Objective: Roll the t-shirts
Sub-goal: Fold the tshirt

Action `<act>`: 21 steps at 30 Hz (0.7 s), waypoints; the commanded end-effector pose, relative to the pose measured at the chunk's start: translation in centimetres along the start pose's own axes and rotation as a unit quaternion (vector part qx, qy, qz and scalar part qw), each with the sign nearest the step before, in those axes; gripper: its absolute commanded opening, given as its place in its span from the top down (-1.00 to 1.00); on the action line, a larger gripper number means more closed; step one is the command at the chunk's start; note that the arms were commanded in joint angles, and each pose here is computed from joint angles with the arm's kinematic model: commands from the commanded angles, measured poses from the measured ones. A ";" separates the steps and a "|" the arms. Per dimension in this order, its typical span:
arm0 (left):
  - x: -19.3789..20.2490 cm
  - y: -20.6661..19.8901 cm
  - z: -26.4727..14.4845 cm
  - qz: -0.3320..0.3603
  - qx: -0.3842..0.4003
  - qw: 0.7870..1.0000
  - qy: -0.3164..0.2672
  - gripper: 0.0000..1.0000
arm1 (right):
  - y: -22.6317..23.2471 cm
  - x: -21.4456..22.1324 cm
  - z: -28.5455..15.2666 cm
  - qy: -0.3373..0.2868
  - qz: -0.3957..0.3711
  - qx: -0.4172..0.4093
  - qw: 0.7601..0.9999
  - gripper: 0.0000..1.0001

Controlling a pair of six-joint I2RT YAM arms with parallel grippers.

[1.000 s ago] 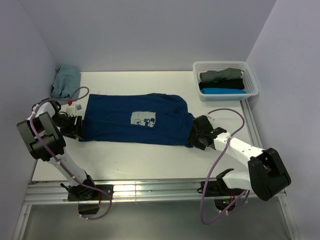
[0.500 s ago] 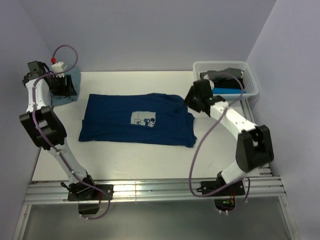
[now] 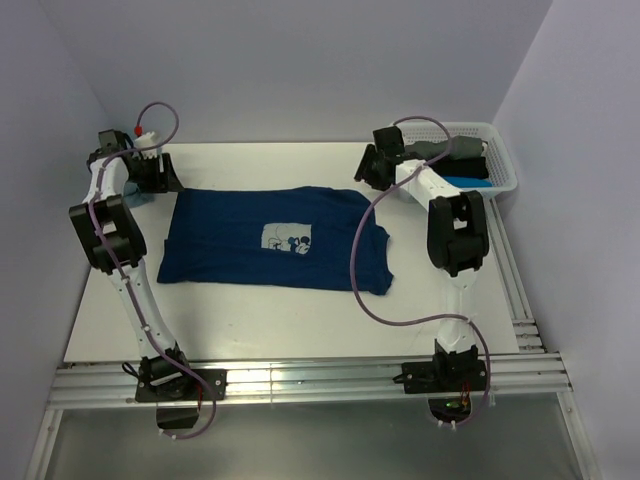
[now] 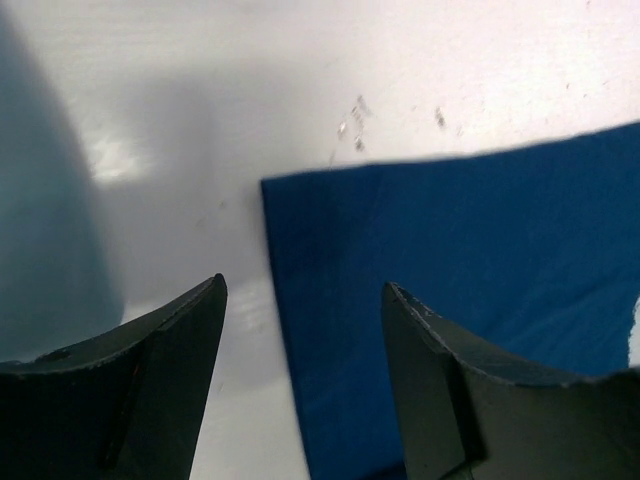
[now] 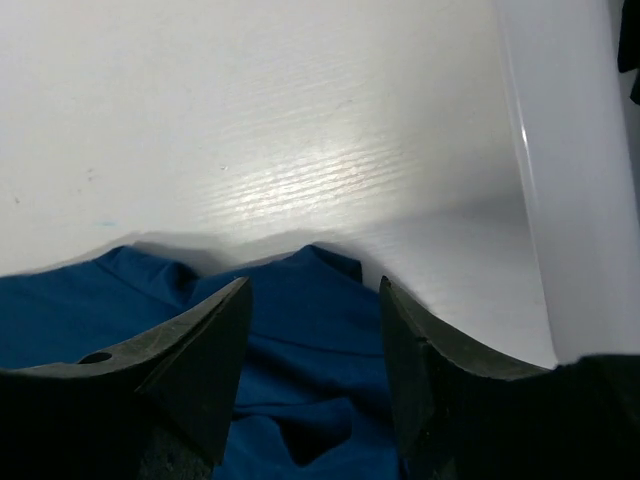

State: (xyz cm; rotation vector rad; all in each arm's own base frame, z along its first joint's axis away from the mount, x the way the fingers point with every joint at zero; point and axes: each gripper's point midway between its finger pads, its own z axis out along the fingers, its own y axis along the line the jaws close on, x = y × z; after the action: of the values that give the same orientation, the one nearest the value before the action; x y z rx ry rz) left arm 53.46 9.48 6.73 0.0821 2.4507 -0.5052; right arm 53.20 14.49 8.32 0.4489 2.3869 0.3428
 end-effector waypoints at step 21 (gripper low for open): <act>-1.1 -1.2 3.8 0.024 -0.053 0.998 0.012 -0.22 | 0.1 -0.2 3.5 0.037 -0.023 -0.010 0.999 -0.29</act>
State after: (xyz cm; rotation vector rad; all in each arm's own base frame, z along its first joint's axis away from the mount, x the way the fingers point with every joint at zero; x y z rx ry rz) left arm 55.20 7.29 4.28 0.0990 2.5142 -0.3690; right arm 55.32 15.10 5.68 0.3925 2.4546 0.3608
